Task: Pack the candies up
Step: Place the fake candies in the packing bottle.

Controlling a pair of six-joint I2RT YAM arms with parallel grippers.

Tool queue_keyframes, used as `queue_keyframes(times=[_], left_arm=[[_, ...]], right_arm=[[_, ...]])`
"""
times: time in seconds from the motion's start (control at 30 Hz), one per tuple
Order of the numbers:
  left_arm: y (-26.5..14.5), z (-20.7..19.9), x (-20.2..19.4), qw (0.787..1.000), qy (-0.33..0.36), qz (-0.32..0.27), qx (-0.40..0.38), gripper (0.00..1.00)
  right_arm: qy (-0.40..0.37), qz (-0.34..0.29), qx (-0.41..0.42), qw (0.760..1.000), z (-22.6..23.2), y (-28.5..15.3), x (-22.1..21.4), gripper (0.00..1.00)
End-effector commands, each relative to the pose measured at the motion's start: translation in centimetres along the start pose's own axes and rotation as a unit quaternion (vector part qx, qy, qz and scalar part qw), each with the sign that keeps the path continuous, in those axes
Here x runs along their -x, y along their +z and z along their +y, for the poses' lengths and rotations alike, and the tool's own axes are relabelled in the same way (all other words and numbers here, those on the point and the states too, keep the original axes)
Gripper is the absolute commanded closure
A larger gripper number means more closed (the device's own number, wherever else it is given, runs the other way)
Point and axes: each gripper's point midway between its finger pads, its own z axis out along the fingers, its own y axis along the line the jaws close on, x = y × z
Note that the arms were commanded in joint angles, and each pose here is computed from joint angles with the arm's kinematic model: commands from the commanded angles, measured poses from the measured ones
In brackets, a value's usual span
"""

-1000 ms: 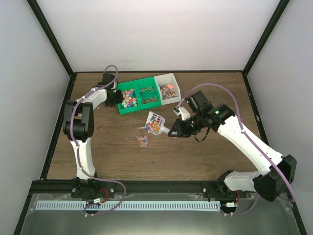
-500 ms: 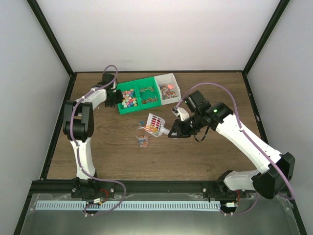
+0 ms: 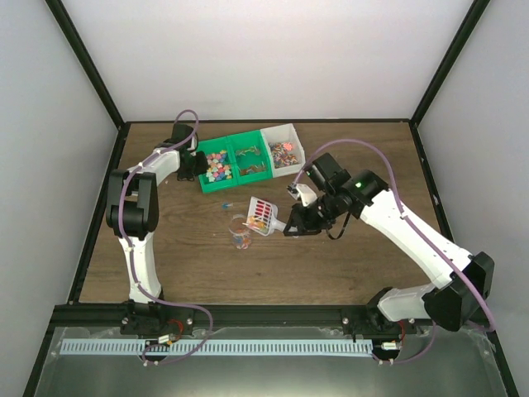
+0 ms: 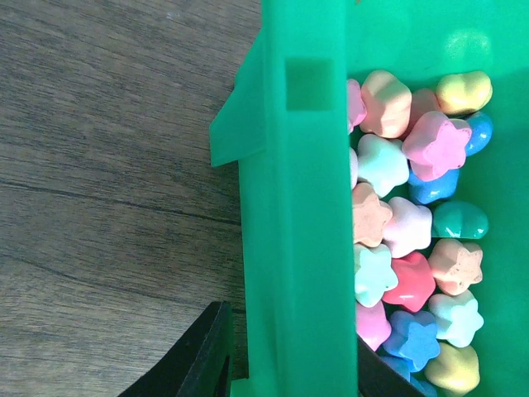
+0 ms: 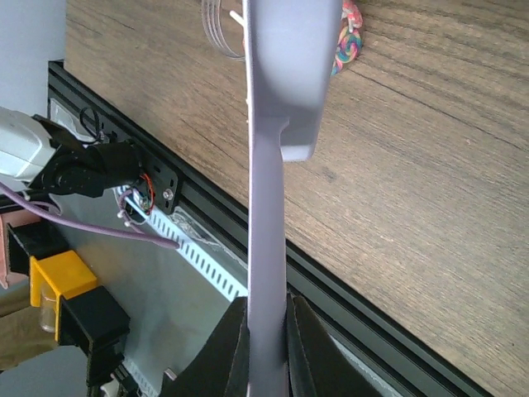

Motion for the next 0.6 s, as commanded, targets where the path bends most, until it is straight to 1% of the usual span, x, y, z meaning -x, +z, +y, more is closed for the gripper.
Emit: queue_keyframes(times=[0.0,0.43,0.57], left_arm=[[0.88,0.72,-0.56,1.0,-0.008,0.01,0.002,0.74],[0.79,0.61,-0.4,1.0,-0.008,0.007,0.0,0.74],[0.88,0.61,-0.46,1.0,-0.008,0.009,0.0,0.74]], right_arm=[[-0.019,-0.003,-0.021,1.0,0.56,-0.71,0.56,0.99],[-0.025,-0.001,-0.033,0.999,1.05,-1.3,1.09,0.99],[-0.023,0.012,-0.048,0.999,0.85,-1.24,0.84,0.99]])
